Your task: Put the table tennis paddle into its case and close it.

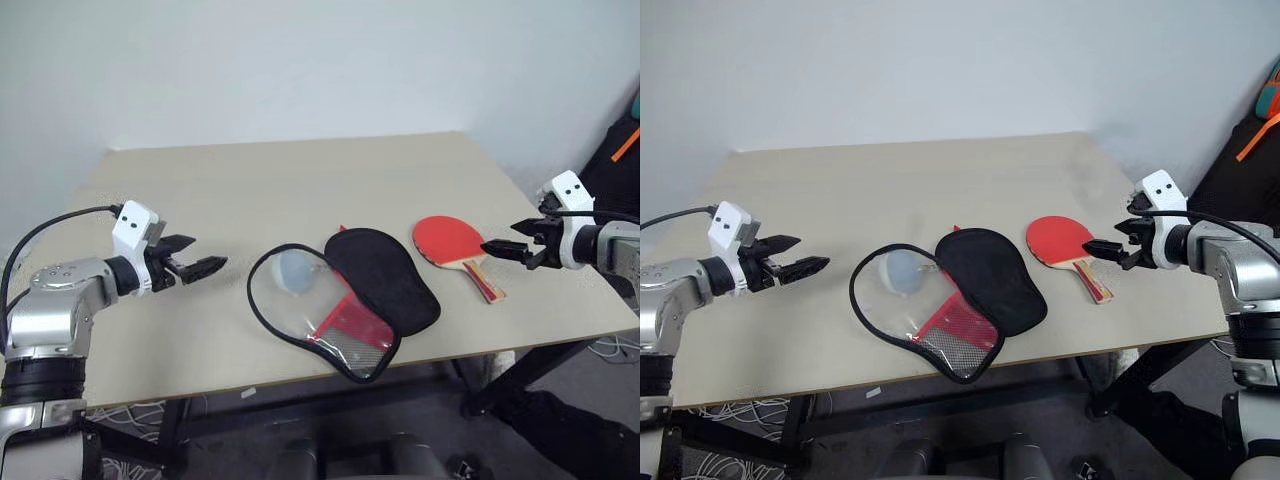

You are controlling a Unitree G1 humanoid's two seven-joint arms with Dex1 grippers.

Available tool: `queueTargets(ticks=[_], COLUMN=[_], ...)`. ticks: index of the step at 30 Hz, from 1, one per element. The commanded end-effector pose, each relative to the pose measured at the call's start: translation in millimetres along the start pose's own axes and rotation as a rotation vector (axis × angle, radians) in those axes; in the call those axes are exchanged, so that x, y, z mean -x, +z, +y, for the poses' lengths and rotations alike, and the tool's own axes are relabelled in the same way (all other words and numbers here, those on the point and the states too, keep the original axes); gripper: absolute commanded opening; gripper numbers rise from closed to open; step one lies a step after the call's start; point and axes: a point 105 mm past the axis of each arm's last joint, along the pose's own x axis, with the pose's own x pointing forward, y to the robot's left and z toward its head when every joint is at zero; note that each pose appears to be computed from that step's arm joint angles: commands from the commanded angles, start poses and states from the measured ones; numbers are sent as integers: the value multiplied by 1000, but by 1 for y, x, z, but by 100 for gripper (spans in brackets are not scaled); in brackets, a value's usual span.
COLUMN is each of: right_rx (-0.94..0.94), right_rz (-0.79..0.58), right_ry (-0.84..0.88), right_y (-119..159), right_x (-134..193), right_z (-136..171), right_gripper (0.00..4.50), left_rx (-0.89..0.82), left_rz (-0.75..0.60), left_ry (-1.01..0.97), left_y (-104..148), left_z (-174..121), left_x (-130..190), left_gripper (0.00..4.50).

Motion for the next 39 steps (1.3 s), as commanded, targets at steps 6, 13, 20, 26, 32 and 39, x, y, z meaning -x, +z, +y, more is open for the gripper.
queueTargets(ticks=[6,13,20,26,32,39], right_rx=[23,20,10,-18,-48,-95], right_rz=[16,25,38,58,84,125], right_ry=[-26,-36,-55,-78,-82,-118], right_y=[4,0,-3,-11,-21,-40], right_x=[8,10,5,1,-30,-63], right_z=[1,-1,-5,-13,-14,-20], right_gripper=[450,450,450,450,450,450], left_rx=[-3,-13,-12,-11,-11,-12], left_rz=[-50,-51,-60,-78,-65,-78], left_ry=[11,-17,-10,-19,-41,-54], left_y=[8,11,10,14,10,14], left_z=[-3,-10,-11,-16,-22,-29], left_x=[-1,-2,2,-3,-1,-6], left_gripper=[445,445,445,445,445,445])
